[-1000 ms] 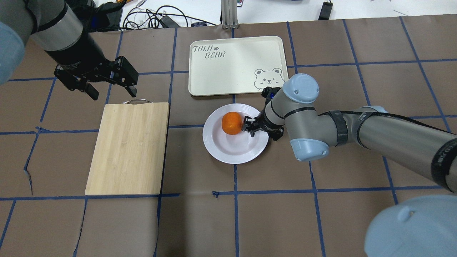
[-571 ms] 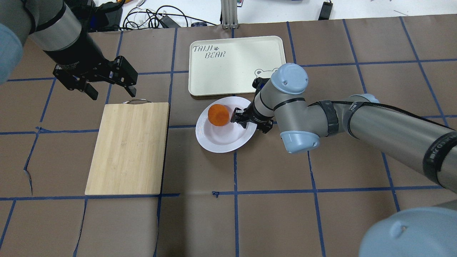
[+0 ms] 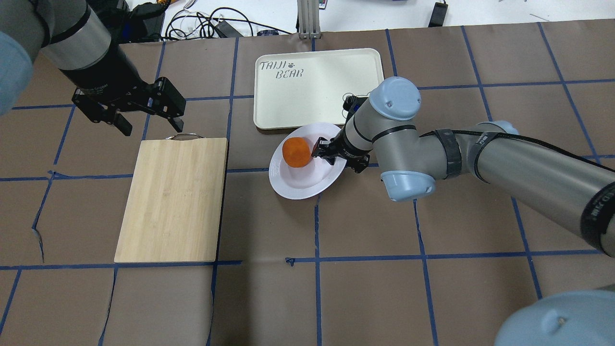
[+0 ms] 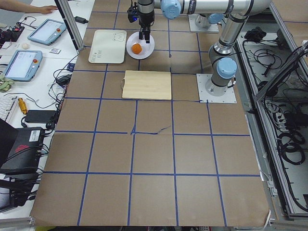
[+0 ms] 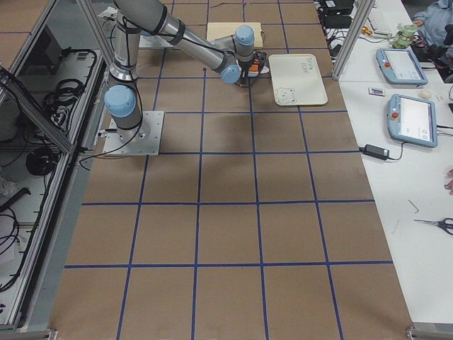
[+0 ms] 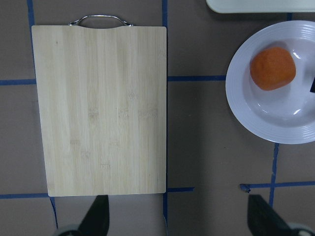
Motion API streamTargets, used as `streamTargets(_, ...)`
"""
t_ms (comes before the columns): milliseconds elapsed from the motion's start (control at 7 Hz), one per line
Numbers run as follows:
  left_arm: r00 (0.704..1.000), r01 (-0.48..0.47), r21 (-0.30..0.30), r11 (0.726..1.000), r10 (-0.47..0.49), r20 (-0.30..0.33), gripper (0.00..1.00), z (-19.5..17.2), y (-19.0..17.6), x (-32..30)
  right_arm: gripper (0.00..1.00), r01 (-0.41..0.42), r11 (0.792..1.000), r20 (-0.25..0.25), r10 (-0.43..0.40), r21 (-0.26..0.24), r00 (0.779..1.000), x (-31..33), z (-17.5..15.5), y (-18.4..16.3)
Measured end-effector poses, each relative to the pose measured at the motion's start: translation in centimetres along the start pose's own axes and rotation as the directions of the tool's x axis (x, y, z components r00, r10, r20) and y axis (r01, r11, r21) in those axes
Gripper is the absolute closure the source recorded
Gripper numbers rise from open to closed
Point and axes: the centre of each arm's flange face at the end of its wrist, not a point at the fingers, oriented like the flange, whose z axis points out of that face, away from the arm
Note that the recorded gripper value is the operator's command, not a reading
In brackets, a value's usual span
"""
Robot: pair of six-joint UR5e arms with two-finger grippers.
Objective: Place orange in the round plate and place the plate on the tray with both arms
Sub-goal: 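Tilt the plate up with the right gripper, orange rolling against it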
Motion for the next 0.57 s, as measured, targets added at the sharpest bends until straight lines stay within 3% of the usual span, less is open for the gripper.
streamTargets(571,1.000,0.000,-0.009,1.000,0.000,0.027,0.00,0.4,0.1,-0.3,1.00,-0.069,0.997,0.148,0.065,0.023,0.987,0.8,-4.8,-2.4)
